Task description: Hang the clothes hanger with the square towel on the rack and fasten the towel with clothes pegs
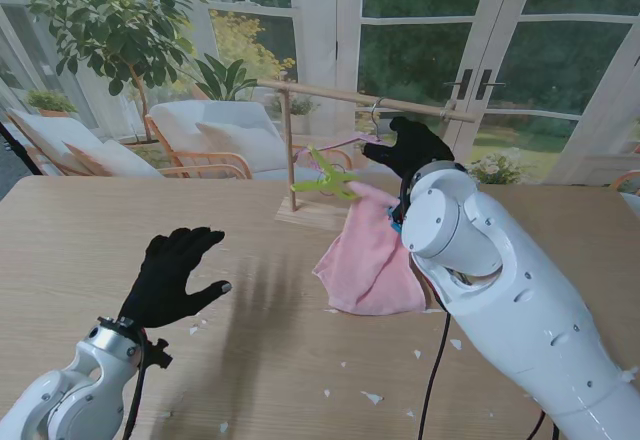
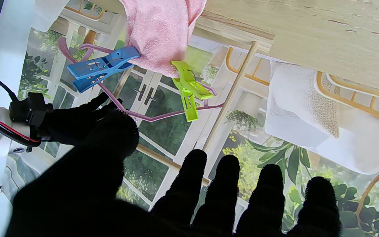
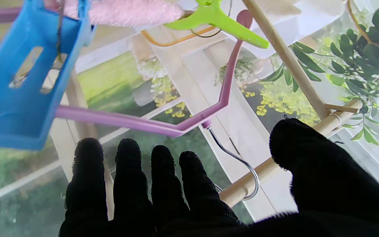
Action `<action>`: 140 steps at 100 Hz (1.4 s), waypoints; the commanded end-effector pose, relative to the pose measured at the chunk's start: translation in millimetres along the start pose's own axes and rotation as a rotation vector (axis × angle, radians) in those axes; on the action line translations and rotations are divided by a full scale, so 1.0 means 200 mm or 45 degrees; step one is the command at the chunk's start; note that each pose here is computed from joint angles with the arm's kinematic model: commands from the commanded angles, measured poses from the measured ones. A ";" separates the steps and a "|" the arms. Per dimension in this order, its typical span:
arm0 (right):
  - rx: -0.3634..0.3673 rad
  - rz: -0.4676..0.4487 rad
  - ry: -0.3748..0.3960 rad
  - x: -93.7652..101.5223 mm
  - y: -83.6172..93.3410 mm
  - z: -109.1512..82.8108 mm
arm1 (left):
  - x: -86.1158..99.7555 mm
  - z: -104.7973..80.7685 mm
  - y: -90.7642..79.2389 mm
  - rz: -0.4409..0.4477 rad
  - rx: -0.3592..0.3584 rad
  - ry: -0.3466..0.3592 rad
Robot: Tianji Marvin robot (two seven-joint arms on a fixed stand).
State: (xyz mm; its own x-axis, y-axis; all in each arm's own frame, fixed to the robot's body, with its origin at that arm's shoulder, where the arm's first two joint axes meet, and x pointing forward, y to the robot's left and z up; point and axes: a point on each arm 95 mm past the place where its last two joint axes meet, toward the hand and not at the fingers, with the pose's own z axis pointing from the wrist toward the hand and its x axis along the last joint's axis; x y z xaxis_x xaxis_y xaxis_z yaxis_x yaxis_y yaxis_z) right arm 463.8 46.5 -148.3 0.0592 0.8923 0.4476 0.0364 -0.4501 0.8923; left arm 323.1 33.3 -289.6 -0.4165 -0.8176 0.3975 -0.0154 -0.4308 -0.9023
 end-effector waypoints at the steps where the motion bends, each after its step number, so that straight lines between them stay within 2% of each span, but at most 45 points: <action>1: 0.051 0.021 0.009 0.01 -0.06 -0.05 | 0.00 0.00 0.00 -0.009 -0.013 0.004; 26: -0.032 -0.063 0.080 0.00 -0.10 -0.20 | 0.01 0.00 0.00 -0.029 -0.013 0.015; 48: -0.127 -0.105 0.236 0.00 -0.16 -0.39 | 0.03 0.00 0.01 -0.046 -0.023 0.023; 70: -0.184 -0.079 0.437 0.01 -0.32 -0.59 | 0.06 -0.02 0.05 -0.113 -0.052 0.011; 84: -0.188 0.017 0.540 0.02 -0.47 -0.70 | 0.09 -0.03 0.07 -0.197 -0.069 -0.004; 109: -0.102 0.199 0.641 0.00 -0.72 -0.83 | 0.19 -0.09 0.15 -0.406 -0.126 -0.056; 126: -0.007 0.336 0.633 -0.06 -0.86 -0.87 | 0.25 -0.12 0.19 -0.592 -0.140 -0.096; 140: 0.081 0.387 0.617 -0.12 -0.93 -0.85 | 0.29 -0.14 0.23 -0.697 -0.161 -0.116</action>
State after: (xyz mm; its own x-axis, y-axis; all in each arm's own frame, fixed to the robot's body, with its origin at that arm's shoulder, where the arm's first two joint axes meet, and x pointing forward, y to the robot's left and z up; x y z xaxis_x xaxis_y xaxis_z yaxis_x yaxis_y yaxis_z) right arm 288.9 114.8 -301.2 -0.4102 0.6383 0.6514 0.0993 -0.6788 0.7276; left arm 280.9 -14.8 -308.8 -0.2521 -0.5362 0.8056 -0.2834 -0.7551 -0.5912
